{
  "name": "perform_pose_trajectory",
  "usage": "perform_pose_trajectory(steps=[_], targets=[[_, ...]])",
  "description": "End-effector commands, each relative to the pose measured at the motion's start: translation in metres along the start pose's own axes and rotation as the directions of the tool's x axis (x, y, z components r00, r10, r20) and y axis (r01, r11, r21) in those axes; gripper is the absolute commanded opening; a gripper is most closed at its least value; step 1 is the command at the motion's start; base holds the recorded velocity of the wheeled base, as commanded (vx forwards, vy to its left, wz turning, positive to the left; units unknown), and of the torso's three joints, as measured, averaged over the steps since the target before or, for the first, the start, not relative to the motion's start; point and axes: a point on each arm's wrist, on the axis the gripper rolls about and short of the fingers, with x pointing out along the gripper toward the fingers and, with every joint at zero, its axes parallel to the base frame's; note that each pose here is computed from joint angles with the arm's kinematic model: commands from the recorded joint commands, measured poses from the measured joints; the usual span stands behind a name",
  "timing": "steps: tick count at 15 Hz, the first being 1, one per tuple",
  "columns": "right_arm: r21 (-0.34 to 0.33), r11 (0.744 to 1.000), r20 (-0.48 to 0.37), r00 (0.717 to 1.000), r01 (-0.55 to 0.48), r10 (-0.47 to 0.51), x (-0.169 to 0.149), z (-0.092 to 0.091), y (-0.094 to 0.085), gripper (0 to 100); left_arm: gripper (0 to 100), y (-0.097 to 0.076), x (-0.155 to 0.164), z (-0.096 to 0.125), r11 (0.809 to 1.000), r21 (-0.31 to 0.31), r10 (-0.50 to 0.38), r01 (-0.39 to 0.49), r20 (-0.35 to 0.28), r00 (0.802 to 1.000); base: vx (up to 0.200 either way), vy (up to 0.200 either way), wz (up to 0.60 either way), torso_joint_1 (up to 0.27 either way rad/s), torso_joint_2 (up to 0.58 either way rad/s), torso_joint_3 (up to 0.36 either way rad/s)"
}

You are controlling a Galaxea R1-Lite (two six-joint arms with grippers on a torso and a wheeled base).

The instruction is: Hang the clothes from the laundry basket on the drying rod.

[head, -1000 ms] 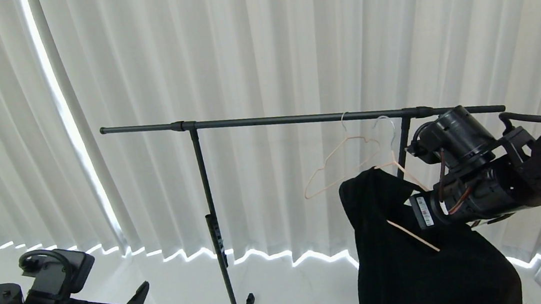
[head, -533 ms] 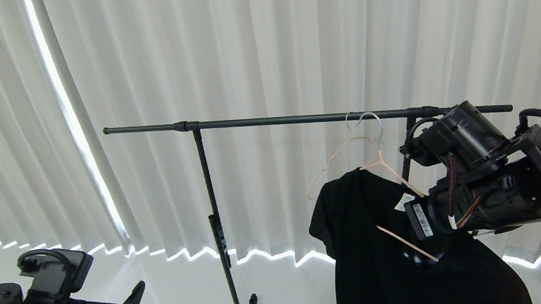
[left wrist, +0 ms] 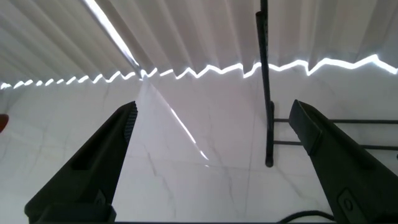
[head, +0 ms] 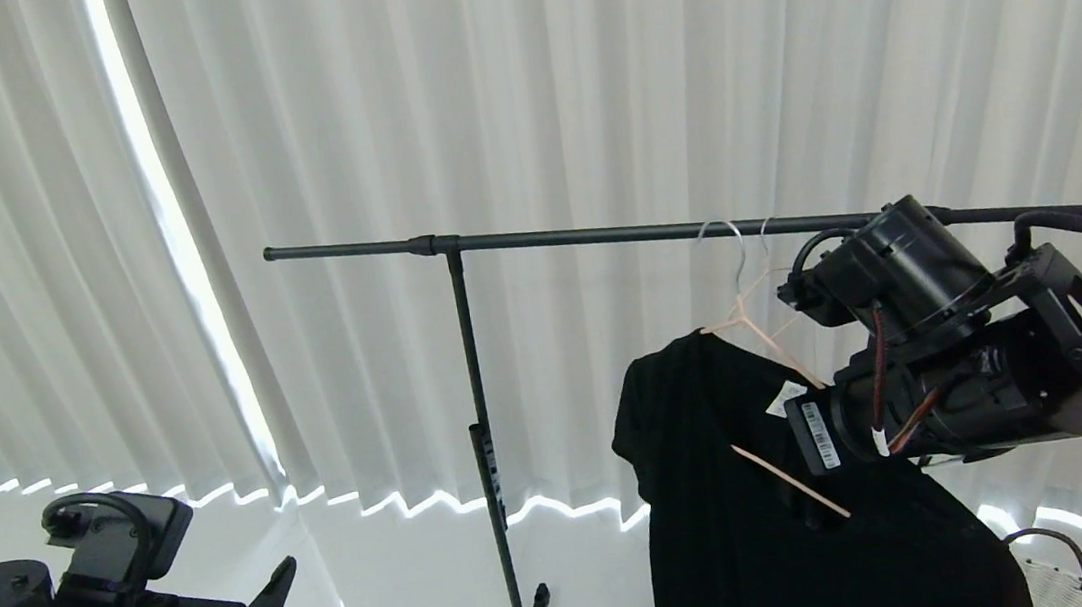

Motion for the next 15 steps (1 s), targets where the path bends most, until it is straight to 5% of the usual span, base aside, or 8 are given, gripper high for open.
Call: perform_pose_trajectory(steps=[1, 5, 9, 15], targets=[[0.024, 1.0, 0.002, 1.0, -0.008, 0.008, 0.009, 0.008, 0.011, 0, 100, -0.002, 0.002, 0.001, 1.0, 0.006, -0.011, 0.011, -0.001, 1.0, 0.0, 0.0, 0.0, 0.0, 0.0, 0.0], [0.076, 0.996, 0.05, 0.998, 0.039, -0.043, 0.036, 0.032, 0.028, 0, 100, -0.004, 0.005, 0.006, 1.0, 0.01, -0.021, 0.021, 0.016, 1.0, 0.0, 0.0, 0.0, 0.0, 0.0, 0.0], [0.105, 0.992, 0.1, 0.992, 0.072, -0.083, 0.053, 0.052, 0.036, 0, 100, -0.01, 0.003, 0.009, 0.998, 0.019, -0.058, 0.057, 0.031, 0.998, 0.2, 0.0, 0.0, 0.004, 0.0, 0.004], [0.105, 0.99, 0.108, 0.989, 0.091, -0.102, 0.058, 0.055, 0.036, 0, 100, -0.013, 0.002, 0.01, 0.997, 0.028, -0.073, 0.072, 0.039, 0.997, 0.167, 0.0, 0.0, 0.001, 0.0, 0.003]])
